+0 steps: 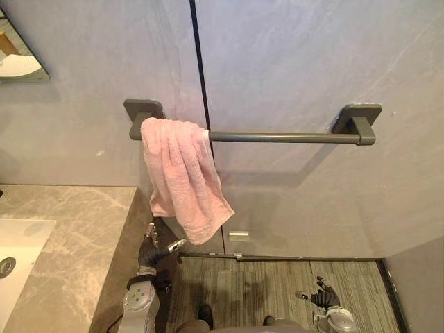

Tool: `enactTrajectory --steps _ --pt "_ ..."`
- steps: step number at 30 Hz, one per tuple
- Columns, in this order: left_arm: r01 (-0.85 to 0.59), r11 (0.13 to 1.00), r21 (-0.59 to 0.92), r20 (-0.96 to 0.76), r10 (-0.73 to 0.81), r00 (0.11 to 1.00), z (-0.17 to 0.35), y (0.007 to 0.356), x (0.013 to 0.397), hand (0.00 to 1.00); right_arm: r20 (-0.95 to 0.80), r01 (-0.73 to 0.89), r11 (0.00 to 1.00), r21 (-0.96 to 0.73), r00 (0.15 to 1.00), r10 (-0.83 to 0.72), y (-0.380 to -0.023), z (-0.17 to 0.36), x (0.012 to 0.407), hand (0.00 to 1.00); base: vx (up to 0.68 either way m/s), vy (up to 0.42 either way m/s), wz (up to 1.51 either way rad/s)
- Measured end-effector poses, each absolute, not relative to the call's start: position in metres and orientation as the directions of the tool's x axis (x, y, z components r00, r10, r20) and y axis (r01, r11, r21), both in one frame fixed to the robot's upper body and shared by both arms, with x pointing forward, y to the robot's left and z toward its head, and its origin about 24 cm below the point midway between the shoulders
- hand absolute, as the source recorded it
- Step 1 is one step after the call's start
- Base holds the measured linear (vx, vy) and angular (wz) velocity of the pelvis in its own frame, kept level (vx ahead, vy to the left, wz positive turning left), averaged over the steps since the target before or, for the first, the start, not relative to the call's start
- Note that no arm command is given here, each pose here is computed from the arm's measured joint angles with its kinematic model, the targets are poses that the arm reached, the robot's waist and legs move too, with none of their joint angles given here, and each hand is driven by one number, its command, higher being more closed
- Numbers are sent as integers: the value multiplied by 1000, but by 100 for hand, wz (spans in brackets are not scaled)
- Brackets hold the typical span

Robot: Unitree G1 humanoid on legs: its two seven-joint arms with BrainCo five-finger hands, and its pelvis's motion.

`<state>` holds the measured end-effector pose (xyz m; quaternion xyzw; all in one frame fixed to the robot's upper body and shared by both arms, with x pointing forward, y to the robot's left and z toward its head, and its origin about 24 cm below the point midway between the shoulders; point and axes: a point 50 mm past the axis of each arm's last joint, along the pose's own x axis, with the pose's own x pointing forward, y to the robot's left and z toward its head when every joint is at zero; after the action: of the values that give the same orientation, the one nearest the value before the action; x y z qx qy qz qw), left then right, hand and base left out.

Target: Organize washtable

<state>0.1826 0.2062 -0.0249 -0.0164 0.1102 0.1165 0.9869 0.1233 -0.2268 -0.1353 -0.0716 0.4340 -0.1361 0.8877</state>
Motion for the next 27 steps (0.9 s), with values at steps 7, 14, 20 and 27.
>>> enactTrajectory --steps 7,14,20,27 --pt "-224 974 -17 -79 222 972 4 204 191 0 -750 165 953 -255 588 -303 -227 -135 123 0 -10 -6 3" --pt "-234 972 3 28 234 972 26 204 195 0 -753 164 953 -256 584 -303 -227 -136 122 0 -9 -2 0" --pt "-243 970 12 52 242 969 30 204 196 0 -755 159 953 -257 582 -300 -226 -136 120 0 -5 -2 0" --pt "-223 973 50 144 214 966 50 209 198 0 -756 143 955 -260 585 -294 -225 -136 121 0 -5 -1 0"
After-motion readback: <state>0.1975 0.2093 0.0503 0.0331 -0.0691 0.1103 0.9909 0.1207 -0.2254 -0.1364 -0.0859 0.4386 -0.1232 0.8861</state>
